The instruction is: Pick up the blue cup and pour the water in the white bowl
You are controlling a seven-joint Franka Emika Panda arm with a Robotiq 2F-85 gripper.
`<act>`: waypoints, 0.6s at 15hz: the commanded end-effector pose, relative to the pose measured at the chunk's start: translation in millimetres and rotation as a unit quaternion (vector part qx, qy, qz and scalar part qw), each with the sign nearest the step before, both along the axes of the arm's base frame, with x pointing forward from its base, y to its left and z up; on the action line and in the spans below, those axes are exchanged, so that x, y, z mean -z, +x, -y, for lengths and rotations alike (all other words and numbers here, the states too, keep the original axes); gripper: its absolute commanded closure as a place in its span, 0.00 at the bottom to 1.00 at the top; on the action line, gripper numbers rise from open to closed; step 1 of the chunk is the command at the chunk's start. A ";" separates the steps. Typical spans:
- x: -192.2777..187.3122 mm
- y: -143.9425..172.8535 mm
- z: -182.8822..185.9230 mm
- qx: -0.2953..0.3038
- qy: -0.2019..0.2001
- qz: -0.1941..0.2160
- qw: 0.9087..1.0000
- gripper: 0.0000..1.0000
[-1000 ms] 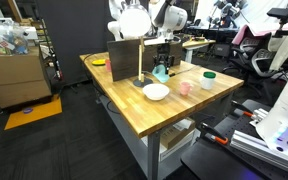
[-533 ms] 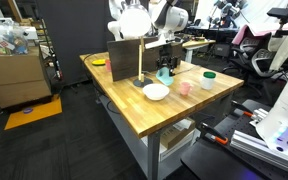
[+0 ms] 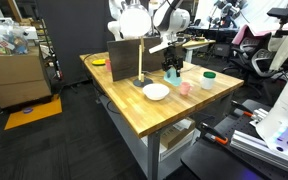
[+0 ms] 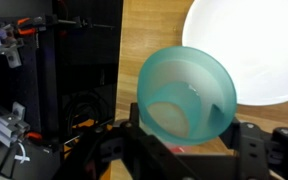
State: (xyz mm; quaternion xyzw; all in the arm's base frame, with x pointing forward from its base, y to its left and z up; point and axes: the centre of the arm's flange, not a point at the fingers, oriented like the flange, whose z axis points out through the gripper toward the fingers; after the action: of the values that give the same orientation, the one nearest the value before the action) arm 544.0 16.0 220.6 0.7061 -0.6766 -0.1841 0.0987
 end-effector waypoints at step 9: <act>-14.6 47.1 -0.3 -0.036 -0.023 -0.047 0.998 0.52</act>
State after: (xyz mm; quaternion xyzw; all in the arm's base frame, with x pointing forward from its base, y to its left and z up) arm 574.8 16.1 235.9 0.7162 -0.6627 -0.1778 0.1274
